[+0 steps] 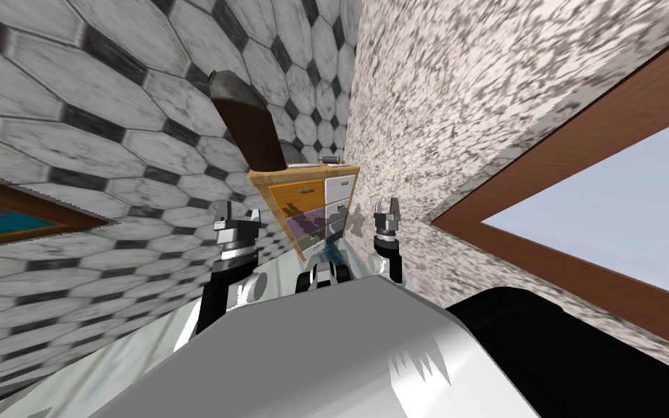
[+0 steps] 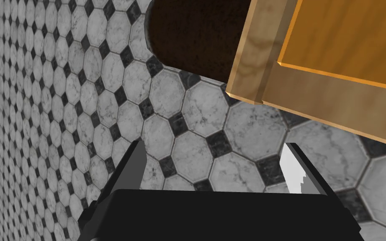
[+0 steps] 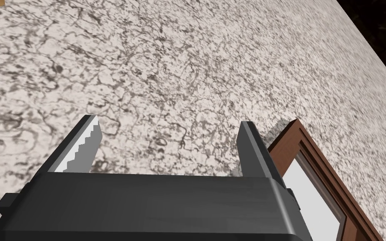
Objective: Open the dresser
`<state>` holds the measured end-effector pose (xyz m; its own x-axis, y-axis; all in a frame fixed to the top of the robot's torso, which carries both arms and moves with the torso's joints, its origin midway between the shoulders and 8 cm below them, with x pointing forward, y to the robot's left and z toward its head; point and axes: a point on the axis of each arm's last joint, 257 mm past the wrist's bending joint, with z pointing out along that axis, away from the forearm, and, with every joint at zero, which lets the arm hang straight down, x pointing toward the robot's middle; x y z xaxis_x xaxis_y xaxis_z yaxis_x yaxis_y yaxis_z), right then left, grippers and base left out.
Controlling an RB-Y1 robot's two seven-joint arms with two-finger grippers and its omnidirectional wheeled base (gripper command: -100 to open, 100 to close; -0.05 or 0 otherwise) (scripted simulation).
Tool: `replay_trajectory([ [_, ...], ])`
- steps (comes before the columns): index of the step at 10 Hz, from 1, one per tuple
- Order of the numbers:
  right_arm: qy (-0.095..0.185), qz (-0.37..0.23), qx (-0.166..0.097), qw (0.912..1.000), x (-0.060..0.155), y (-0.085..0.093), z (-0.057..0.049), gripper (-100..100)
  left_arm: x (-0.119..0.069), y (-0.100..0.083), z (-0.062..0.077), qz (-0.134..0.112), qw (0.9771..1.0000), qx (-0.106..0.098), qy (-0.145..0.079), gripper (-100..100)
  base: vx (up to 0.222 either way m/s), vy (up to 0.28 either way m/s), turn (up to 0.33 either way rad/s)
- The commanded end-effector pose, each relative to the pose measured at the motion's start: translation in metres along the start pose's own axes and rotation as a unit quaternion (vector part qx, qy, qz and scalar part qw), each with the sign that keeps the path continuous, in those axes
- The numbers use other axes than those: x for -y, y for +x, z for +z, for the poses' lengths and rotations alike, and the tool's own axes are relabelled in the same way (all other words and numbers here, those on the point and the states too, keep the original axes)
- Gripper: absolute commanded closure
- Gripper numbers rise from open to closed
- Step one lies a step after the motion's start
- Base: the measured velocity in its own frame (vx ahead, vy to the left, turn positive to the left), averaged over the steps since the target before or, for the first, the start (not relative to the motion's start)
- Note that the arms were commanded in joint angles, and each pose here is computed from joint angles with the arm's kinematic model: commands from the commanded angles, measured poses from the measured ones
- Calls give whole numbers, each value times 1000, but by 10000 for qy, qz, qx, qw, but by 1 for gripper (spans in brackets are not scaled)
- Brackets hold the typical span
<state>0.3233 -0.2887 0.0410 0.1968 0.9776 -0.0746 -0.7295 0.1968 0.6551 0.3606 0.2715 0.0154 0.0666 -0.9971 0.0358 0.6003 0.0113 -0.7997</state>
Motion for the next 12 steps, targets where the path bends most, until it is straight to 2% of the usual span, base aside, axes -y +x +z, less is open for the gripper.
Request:
replay_trajectory([
  [1,0,0,0,10000,0,0,0,0,-14,3,-2,133,9995,-244,-144,-100,23,-38,24],
  [6,0,0,0,10000,0,0,0,0,-54,-2,-10,283,9974,-430,-514,-100,30,-59,29],
  [12,0,0,0,10000,0,0,0,0,-104,-16,-23,345,9941,-382,-958,-100,36,-73,33],
])
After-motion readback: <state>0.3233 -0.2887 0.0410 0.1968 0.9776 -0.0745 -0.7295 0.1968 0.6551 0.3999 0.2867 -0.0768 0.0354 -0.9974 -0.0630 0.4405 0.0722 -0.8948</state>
